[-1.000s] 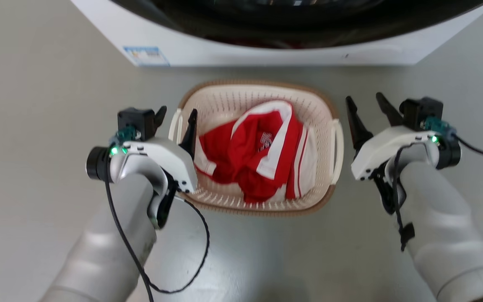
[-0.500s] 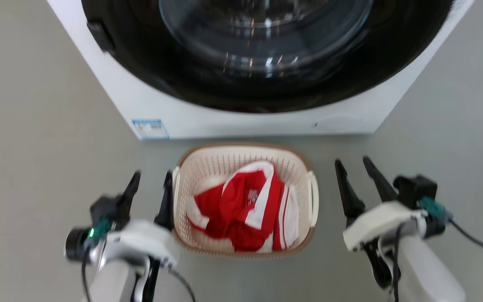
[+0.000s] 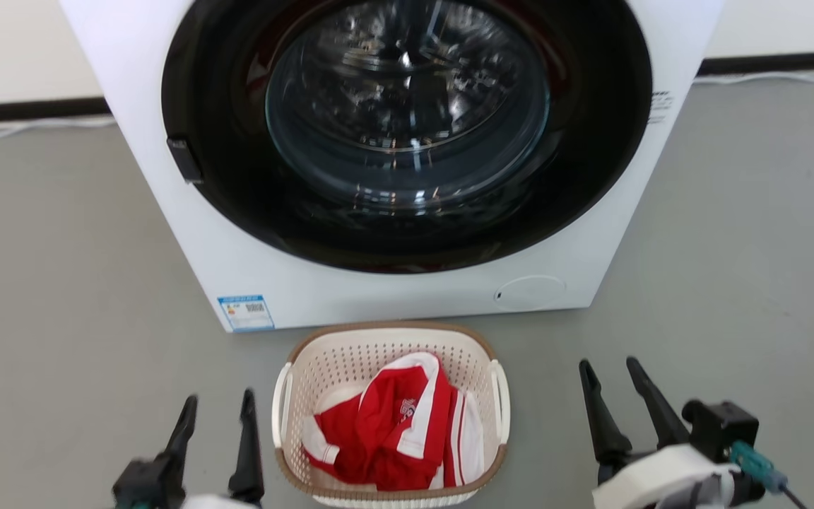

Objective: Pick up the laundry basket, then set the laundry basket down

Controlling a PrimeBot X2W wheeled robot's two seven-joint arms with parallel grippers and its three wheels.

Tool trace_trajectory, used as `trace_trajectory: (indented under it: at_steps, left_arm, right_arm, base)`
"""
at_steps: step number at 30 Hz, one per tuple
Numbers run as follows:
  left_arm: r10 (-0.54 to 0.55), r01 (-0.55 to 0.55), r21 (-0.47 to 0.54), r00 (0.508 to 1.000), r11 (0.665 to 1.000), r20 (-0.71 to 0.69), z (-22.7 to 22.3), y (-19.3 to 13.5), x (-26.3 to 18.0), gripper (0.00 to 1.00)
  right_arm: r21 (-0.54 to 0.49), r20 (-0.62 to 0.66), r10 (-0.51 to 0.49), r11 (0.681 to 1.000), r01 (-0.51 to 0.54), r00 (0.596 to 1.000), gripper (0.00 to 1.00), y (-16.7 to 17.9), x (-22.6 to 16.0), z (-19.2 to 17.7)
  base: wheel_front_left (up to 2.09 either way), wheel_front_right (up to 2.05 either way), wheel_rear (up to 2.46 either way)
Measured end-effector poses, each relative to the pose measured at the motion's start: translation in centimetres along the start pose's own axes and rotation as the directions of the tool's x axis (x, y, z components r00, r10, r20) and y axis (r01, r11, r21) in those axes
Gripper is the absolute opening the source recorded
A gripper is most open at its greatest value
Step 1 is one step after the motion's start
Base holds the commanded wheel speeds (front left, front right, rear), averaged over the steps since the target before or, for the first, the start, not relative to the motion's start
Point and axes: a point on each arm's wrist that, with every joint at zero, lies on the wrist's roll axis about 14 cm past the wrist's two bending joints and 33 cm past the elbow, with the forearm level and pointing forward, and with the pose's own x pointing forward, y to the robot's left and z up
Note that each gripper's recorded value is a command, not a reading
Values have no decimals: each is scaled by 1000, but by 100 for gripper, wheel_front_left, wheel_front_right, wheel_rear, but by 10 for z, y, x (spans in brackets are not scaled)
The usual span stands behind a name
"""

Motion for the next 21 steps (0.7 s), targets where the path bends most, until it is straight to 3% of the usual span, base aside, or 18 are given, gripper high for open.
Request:
trace_trajectory:
  at_steps: [13, 21]
  left_arm:
    - [30, -32, 21, 998, 999, 50, 16, 8, -37, 100]
    - [10, -12, 18, 996, 1000, 84, 26, 4, -41, 100]
  right_arm:
    - [-4, 29, -57, 998, 57, 998, 100, -14, -42, 2]
    - [-4, 50, -59, 998, 60, 997, 100, -14, -46, 7]
  base:
    - [0, 0, 0]
    - [0, 0, 0]
